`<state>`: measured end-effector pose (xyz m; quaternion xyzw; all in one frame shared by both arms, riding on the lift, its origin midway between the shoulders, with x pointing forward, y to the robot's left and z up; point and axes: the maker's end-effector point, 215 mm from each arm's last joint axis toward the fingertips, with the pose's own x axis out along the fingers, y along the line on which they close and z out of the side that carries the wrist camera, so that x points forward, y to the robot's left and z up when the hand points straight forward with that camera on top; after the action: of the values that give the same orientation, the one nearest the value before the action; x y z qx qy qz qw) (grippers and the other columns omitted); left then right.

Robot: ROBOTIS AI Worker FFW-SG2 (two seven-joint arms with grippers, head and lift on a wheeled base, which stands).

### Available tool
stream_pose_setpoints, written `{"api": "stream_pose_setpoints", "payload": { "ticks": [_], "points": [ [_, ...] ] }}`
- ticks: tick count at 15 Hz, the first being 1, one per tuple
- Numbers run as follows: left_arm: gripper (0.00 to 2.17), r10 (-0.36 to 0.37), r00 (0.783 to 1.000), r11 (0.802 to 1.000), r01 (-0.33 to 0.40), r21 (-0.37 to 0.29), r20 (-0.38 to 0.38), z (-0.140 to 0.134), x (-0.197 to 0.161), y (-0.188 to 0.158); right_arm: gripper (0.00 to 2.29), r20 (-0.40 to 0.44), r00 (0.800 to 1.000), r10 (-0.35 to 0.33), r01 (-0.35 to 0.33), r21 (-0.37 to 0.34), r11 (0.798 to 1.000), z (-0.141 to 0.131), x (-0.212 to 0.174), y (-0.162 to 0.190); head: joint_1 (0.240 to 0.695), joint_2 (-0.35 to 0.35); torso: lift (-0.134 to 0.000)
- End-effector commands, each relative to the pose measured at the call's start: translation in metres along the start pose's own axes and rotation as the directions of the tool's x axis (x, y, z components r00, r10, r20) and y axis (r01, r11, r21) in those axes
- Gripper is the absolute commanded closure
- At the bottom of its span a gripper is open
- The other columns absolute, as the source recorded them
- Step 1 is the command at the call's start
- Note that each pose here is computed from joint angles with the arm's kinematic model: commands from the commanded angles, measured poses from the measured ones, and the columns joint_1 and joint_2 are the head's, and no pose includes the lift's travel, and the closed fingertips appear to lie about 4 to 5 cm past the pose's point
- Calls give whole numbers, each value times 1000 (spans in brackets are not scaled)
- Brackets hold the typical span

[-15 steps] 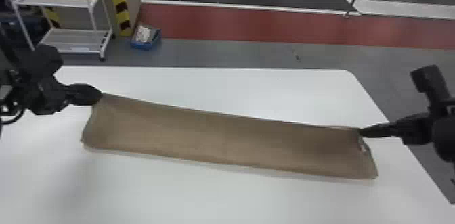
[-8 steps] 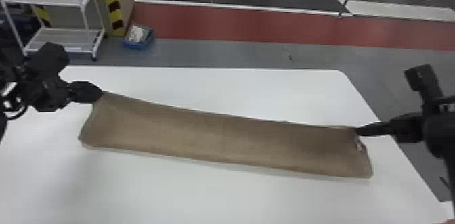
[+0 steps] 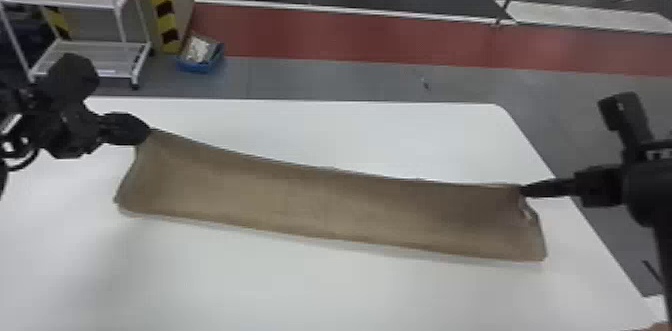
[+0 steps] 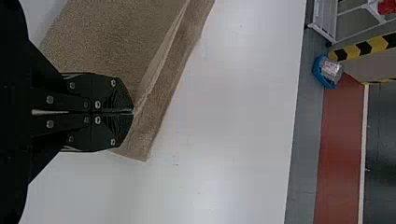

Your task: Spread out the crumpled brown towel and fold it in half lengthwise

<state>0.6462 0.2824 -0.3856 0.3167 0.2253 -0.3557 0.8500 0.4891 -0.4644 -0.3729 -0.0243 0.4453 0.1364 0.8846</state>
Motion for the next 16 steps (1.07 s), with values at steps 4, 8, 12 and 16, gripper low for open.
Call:
{"api": "stream_pose_setpoints", "payload": {
  "ticks": [4, 8, 12, 16],
  "points": [
    [1089, 38, 999, 999, -38, 3, 19, 15, 13, 3, 1193, -7, 1000, 6, -6, 9, 1000, 0, 6, 2, 695, -178, -124],
    [1089, 53, 999, 999, -53, 2, 9, 12, 21, 2, 1193, -14, 1000, 8, -8, 23, 1000, 0, 11, -1, 695, -182, -124],
    [1089, 59, 998, 998, -59, 12, -1, 11, 26, -1, 1197, -22, 1000, 3, -2, 23, 1000, -2, 13, -4, 695, -185, -124],
    [1085, 76, 997, 997, -75, 32, -22, 5, 32, -2, 1193, -21, 1000, 3, -3, 30, 1000, -2, 14, -6, 695, -190, -124]
  ]
}}
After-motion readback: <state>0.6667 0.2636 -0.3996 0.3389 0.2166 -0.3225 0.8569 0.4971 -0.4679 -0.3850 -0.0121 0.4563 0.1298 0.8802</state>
